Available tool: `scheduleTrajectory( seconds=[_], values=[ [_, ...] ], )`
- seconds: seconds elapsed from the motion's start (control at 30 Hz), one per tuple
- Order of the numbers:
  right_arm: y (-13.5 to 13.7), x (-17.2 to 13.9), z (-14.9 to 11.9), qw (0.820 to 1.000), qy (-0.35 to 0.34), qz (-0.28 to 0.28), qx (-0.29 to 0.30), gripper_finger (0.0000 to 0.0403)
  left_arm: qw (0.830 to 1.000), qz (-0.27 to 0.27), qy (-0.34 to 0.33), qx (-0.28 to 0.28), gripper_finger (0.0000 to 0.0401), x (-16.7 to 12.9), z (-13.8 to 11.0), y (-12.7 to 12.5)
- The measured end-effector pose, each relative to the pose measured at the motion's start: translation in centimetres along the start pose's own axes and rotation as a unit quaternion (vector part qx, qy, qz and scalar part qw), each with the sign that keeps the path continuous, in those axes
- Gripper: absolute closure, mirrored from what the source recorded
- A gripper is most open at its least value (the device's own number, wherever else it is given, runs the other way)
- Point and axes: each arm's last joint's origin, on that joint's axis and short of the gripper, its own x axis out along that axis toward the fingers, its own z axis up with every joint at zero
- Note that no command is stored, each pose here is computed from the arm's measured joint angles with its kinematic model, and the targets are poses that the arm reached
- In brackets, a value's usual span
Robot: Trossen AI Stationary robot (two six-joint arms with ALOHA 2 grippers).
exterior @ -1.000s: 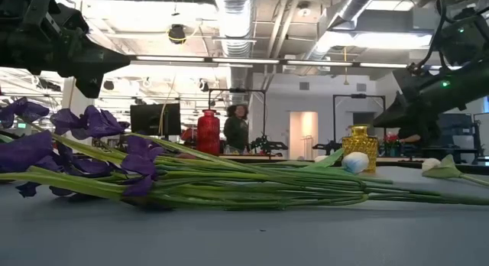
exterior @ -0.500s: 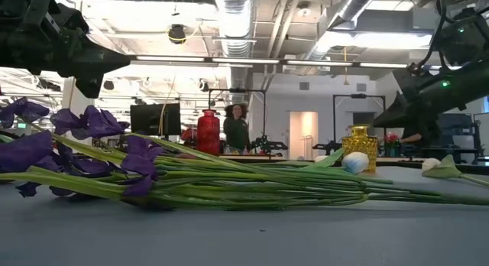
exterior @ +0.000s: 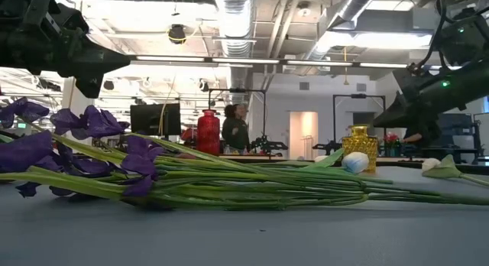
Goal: Sort flowers into vase by color
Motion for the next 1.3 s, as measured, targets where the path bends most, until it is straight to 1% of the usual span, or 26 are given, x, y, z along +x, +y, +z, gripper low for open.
scheduleTrajectory(
  seconds=[0.23,0.6,0.67,0.77,0.83,1.03,1.13,1.23,1.3],
  values=[
    [0.00,0.00,0.00,1.000,0.000,0.000,0.000,0.0361,1.000,0.000,0.000,-0.004,0.0401,0.00,-0.01,0.00],
    [0.01,0.00,0.00,1.000,0.000,0.000,0.000,0.0361,0.997,0.010,-0.004,-0.078,0.0401,0.00,0.02,0.06],
    [0.01,0.00,0.01,1.000,0.000,0.000,0.000,0.0361,0.995,0.002,-0.001,-0.103,0.0401,0.00,0.01,0.01],
    [0.01,0.00,0.01,1.000,0.000,0.000,0.000,0.0361,0.984,-0.010,0.005,-0.179,0.0401,0.00,-0.02,-0.06],
    [0.01,0.00,0.01,1.000,0.000,0.000,0.000,0.0361,0.977,-0.009,0.004,-0.213,0.0401,0.00,-0.01,-0.06],
    [0.00,0.00,0.01,1.000,0.000,0.000,0.000,0.0361,0.973,-0.007,0.004,-0.229,0.0401,0.01,-0.02,-0.05],
    [0.02,0.00,0.03,1.000,-0.002,0.001,0.000,0.0361,0.968,-0.007,0.000,-0.250,0.0401,0.01,0.05,-0.06],
    [0.09,0.00,0.16,1.000,-0.009,0.005,0.002,0.0361,0.968,0.001,-0.004,-0.250,0.0401,0.01,0.06,0.00],
    [0.13,0.01,0.23,1.000,-0.014,0.008,0.023,0.0361,0.968,0.004,-0.006,-0.250,0.0401,0.01,0.06,0.02]
  ],
)
